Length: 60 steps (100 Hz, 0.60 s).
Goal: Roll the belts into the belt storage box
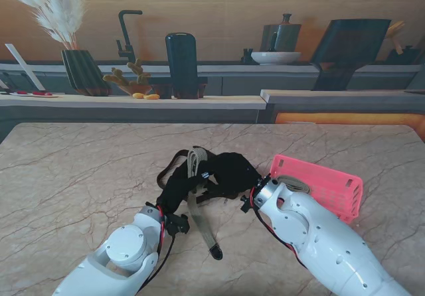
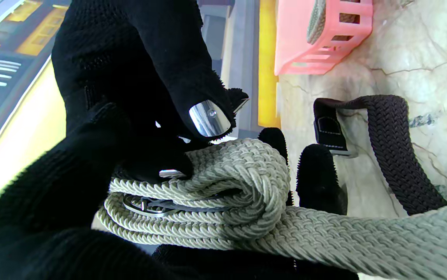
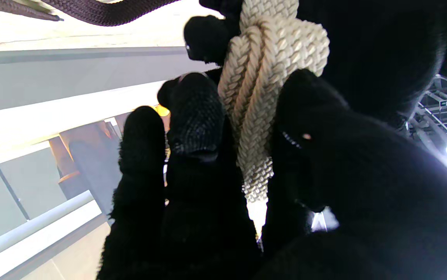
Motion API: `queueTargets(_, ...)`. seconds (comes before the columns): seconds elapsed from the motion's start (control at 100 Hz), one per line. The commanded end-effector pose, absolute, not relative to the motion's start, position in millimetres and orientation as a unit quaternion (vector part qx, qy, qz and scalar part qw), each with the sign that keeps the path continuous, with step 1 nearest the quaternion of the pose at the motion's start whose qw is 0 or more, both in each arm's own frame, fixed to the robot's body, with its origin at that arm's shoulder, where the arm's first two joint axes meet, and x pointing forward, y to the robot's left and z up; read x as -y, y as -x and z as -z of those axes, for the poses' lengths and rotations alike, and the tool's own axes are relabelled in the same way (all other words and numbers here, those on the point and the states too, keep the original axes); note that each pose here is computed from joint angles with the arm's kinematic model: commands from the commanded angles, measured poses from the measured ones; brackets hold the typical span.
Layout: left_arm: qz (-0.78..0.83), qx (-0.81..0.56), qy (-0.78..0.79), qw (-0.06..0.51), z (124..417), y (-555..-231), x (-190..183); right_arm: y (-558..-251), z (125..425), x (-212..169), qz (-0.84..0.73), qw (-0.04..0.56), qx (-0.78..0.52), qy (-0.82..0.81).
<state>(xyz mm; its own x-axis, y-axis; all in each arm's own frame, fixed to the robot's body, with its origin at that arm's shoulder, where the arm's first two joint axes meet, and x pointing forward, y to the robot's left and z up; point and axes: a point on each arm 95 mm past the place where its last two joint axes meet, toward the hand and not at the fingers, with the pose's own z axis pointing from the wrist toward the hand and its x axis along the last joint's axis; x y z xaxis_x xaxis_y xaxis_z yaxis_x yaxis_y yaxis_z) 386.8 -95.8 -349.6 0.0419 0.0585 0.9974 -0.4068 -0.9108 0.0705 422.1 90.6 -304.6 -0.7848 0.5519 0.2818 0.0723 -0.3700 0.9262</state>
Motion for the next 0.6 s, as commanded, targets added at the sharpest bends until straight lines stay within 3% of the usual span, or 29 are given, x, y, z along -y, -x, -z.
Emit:
queueTargets(0.0,-0.693,0.138,-0.681,0.190,331,-388,108,-412,308,-98,-0.777,0.143,-0.545,-0.280)
queueTargets(0.59,-0.689,0.180,-0.681,0.172,335,-394,110,-389,256,-92,-0.815,0.168,-0.520,-0.191)
